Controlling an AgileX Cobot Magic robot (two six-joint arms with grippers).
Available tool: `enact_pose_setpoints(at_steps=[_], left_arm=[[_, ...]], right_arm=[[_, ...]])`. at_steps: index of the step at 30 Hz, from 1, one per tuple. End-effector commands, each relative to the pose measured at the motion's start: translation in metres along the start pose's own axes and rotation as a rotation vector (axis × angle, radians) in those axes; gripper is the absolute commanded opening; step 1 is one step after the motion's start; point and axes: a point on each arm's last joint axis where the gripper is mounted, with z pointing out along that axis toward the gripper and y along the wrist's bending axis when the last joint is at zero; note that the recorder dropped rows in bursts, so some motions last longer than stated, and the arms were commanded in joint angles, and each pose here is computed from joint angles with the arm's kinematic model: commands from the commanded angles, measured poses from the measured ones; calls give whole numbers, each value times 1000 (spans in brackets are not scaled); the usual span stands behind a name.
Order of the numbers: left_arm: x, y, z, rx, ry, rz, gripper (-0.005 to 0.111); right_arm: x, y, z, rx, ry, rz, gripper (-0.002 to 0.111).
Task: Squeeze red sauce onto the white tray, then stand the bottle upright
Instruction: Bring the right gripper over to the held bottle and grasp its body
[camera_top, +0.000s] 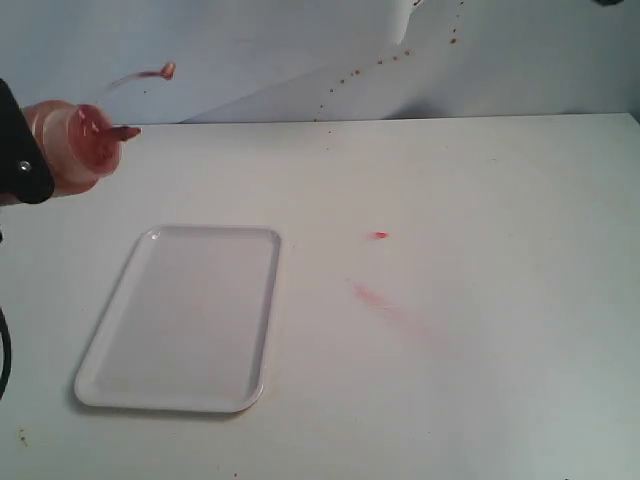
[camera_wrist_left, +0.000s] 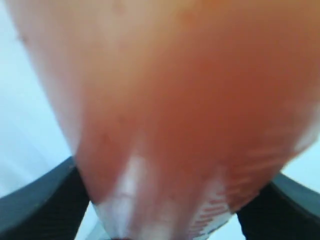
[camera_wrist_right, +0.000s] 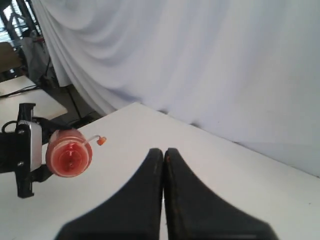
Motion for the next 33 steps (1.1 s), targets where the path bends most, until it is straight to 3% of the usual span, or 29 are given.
enact_pose_setpoints(at_steps=[1,5,7,14,21,30,33], left_arm=[[-4,11,11,-149,87,223,0],[-6,13,13,-174,116,537,0],[-6,14,12,-178,125,636,0],[-10,21,11,-267,133,751,0],[-11,23,10,-283,156,950,0],[-11,22,11,-272,159,989,0],[-13,19,9,-272,147,1003,0]], right_arm=[[10,-26,35,-230,44,18,0],[26,-34,78,-304,190,-45,0],[34,-32,100,-327,209,-40,0],[46,-37,137,-340,232,10,0],[65,-53,152,-339,245,13,0],[88,-50,169,-389,293,47,0],[92,-42,172,-428,307,-16,2]])
